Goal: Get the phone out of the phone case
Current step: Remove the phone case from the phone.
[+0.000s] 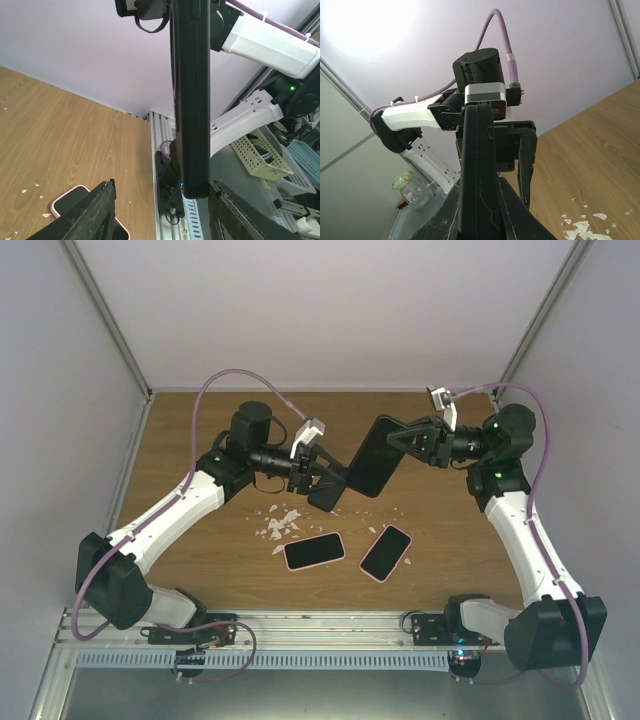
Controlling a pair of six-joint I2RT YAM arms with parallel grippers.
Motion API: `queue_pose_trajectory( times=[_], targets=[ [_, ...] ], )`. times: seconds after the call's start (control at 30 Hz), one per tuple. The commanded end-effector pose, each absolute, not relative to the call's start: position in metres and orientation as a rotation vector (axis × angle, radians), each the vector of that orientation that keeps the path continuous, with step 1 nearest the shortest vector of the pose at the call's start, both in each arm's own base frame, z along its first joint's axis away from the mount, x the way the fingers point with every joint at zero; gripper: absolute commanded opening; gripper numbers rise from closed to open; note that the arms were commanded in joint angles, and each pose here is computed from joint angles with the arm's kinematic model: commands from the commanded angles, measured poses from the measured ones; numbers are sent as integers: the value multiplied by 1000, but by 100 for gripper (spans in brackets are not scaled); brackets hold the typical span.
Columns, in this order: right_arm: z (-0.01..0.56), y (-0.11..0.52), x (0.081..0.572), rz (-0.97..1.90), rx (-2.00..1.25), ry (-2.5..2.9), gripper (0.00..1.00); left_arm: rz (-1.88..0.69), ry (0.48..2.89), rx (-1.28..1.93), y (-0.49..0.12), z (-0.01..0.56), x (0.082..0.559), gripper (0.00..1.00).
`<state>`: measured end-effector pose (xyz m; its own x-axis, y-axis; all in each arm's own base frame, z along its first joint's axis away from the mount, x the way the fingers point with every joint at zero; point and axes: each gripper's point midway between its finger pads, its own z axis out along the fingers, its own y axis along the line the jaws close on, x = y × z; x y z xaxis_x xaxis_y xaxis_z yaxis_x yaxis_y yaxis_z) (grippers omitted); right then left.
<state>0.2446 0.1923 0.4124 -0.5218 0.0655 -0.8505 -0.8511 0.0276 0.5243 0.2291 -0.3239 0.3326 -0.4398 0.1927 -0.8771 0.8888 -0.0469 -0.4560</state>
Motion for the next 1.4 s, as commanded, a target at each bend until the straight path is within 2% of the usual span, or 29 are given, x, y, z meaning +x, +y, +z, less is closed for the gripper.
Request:
queue_pose_trajectory(
  times=[0.0, 0.4, 1.37],
  targets=[
    [428, 192, 233, 1546, -860, 1518, 1, -1479, 1621, 1141, -327, 337, 236, 51],
    [436, 191, 221, 1618, -843, 1514, 0, -1370, 1722, 1042, -322, 319, 261, 35],
    [451, 189, 212, 1723, -746, 1492, 0, -1270, 1885, 848, -306, 293, 309, 31]
  ],
)
